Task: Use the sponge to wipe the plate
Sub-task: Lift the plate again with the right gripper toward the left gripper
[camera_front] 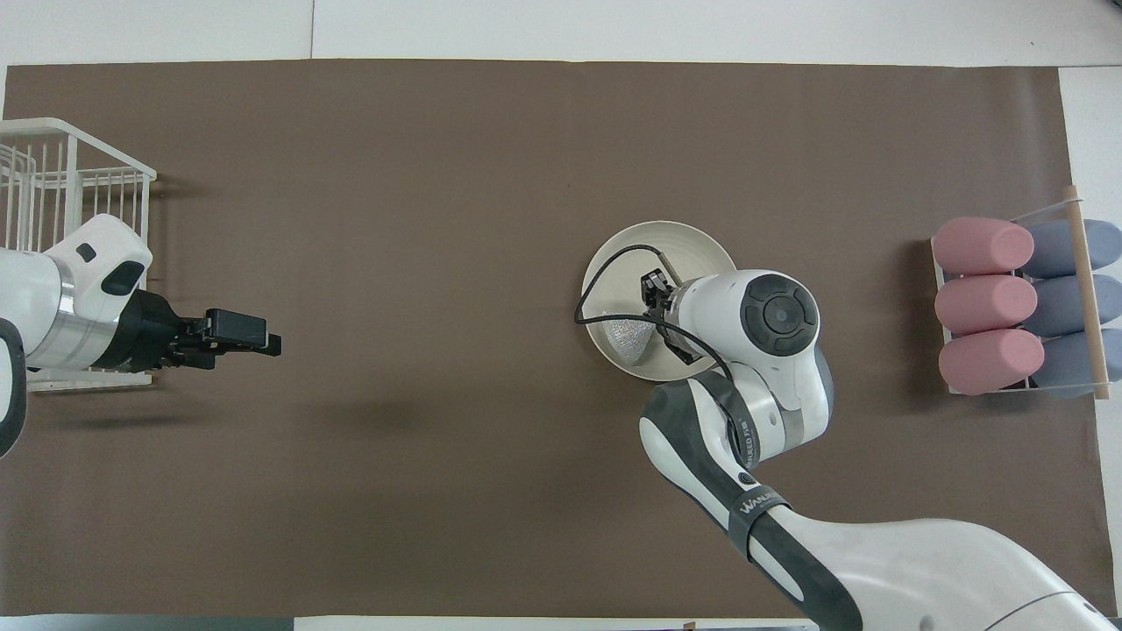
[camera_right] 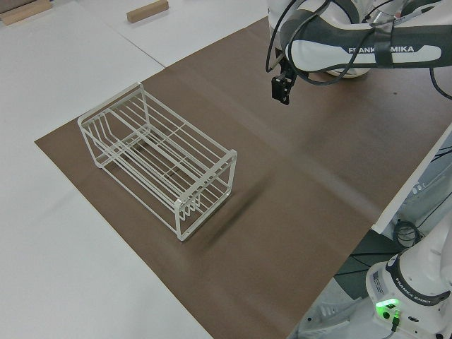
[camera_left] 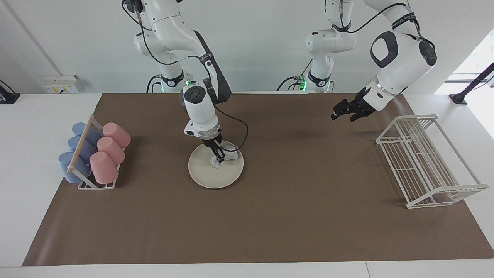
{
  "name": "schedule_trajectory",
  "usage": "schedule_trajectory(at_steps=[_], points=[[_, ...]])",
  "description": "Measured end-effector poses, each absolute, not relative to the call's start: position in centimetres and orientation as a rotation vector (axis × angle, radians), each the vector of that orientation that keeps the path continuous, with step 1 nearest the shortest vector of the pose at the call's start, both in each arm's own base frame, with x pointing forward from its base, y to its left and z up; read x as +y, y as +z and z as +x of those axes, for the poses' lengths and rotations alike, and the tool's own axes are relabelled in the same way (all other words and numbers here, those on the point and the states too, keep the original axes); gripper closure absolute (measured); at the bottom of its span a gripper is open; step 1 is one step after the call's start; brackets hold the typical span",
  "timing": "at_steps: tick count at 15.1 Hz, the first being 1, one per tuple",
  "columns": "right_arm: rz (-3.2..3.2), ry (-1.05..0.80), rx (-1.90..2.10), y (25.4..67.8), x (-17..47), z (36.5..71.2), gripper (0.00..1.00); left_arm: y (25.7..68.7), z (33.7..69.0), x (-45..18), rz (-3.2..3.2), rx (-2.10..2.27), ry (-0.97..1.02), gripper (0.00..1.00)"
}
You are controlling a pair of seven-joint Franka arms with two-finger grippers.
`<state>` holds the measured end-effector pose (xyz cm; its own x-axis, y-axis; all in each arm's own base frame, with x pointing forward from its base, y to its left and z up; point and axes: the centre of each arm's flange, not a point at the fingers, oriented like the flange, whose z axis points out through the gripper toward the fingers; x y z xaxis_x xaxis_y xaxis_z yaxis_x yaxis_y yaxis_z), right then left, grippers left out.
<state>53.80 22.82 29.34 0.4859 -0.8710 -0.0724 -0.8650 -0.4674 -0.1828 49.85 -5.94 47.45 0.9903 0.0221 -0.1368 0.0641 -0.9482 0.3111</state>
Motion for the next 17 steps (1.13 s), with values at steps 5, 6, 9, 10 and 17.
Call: schedule_trajectory(at_steps=[5, 6, 9, 10, 17], points=[[-2.570, -0.073, 1.451, 29.2, 18.2, 55.5, 0.89, 47.6, 50.1, -6.0, 2.818, 0.063, -0.156, 0.00], [-2.572, -0.074, 1.449, 29.2, 18.0, 55.6, 0.89, 47.6, 50.1, -6.1, 2.818, 0.063, -0.155, 0.00], [-2.572, -0.073, 1.449, 29.2, 18.2, 55.5, 0.89, 47.6, 50.1, -6.1, 2.818, 0.063, -0.153, 0.00], [-2.566, -0.070, 1.457, 29.2, 18.7, 55.3, 0.89, 47.6, 50.1, -6.1, 2.818, 0.063, -0.152, 0.00], [-2.532, -0.040, 1.503, 29.3, 23.9, 53.4, 0.89, 47.6, 50.1, -6.1, 2.818, 0.063, -0.153, 0.00]])
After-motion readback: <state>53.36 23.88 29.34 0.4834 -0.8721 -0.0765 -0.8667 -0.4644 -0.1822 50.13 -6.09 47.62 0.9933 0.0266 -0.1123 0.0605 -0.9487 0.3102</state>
